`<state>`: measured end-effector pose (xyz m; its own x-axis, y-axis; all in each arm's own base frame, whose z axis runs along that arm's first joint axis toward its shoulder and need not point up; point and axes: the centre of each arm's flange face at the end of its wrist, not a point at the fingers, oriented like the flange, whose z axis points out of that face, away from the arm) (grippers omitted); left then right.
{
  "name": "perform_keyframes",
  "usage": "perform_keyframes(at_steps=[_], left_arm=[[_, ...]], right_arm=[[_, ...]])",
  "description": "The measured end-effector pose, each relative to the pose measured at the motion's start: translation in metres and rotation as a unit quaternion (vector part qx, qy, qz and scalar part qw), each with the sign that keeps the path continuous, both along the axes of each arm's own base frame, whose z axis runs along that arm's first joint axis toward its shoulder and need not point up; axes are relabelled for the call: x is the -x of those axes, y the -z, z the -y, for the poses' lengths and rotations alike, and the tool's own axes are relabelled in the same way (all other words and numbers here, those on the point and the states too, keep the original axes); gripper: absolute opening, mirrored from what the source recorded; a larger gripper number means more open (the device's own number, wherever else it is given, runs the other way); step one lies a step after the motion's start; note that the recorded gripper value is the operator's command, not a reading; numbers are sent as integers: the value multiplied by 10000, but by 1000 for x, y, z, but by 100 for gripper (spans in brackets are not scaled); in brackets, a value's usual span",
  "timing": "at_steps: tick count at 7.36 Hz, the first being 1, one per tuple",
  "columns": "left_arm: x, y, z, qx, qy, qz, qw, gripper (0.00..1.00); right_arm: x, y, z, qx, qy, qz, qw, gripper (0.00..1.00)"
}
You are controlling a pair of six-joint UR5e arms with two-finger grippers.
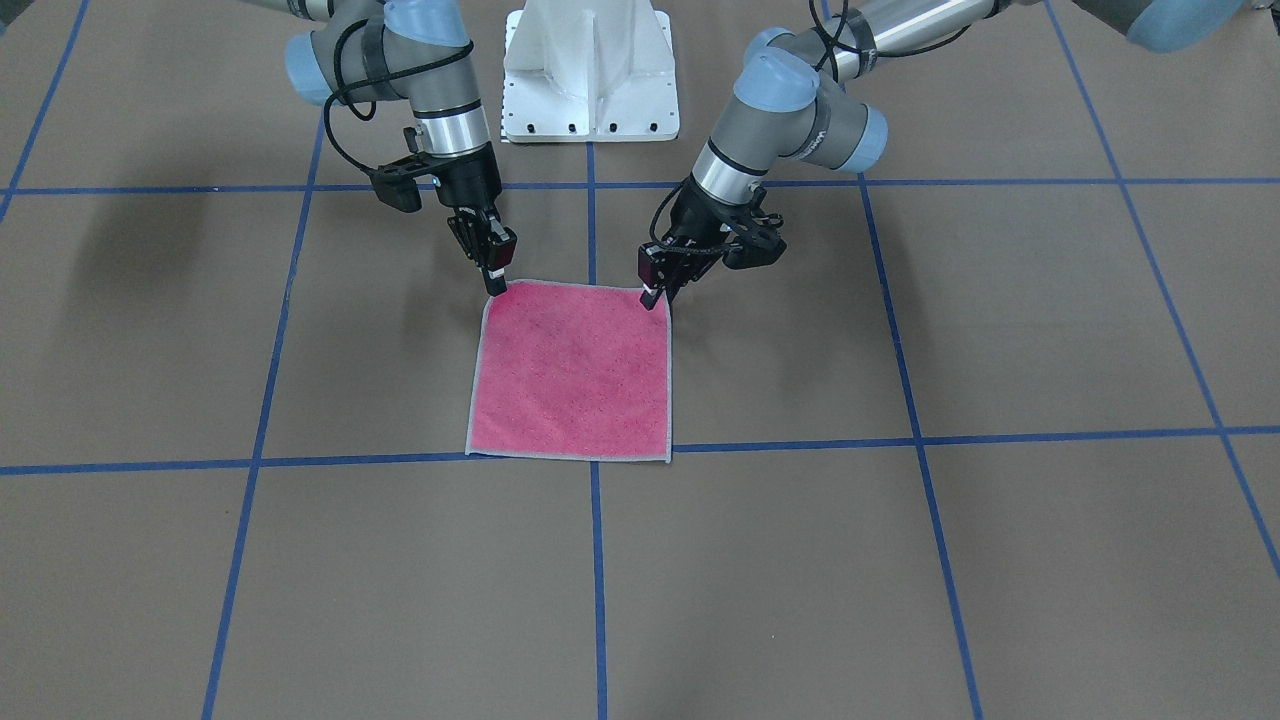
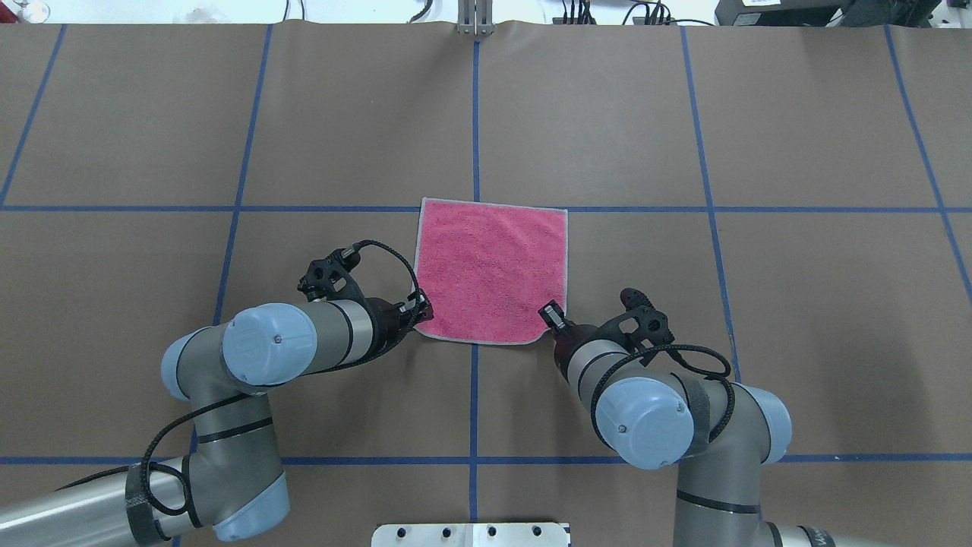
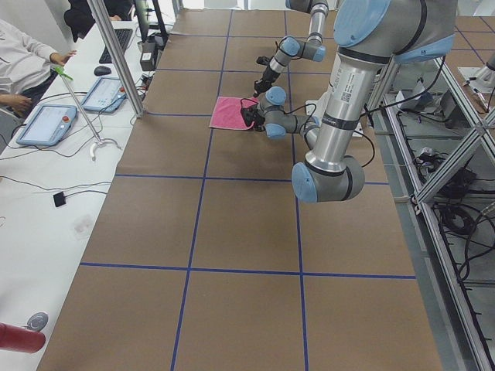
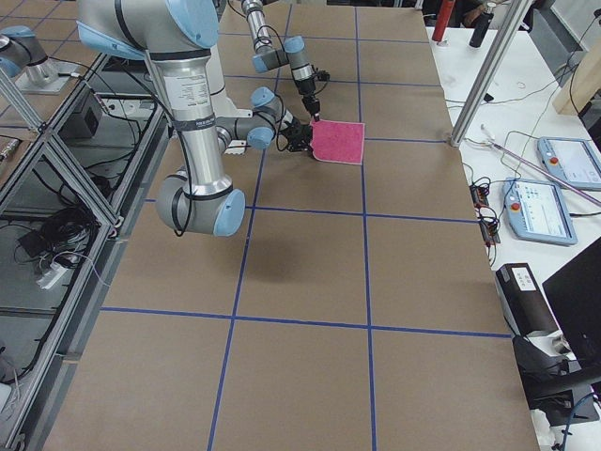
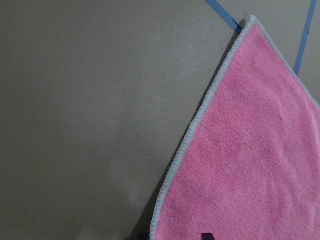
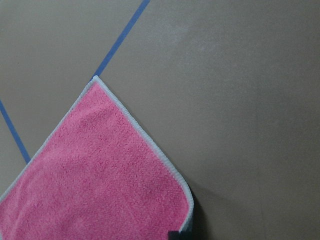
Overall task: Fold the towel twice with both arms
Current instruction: 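Close both grippers on the two near corners of the towel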
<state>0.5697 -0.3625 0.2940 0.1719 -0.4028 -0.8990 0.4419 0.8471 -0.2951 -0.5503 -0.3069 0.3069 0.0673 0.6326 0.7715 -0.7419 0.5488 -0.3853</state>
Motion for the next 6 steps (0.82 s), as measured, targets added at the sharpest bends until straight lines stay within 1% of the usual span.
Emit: perform_keyframes(at_steps=[2, 4, 6], left_arm=[[2, -1, -1, -45, -17, 19, 10000, 32], [15, -9, -6, -200, -85, 92, 9997, 32], [21, -13, -11, -237, -111, 115, 9996, 32]], right_arm=[[0, 0, 0, -1, 0, 2, 10000, 0], [0, 0, 0, 0, 0, 2, 10000, 0], [0, 0, 0, 0, 0, 0, 10000, 0]])
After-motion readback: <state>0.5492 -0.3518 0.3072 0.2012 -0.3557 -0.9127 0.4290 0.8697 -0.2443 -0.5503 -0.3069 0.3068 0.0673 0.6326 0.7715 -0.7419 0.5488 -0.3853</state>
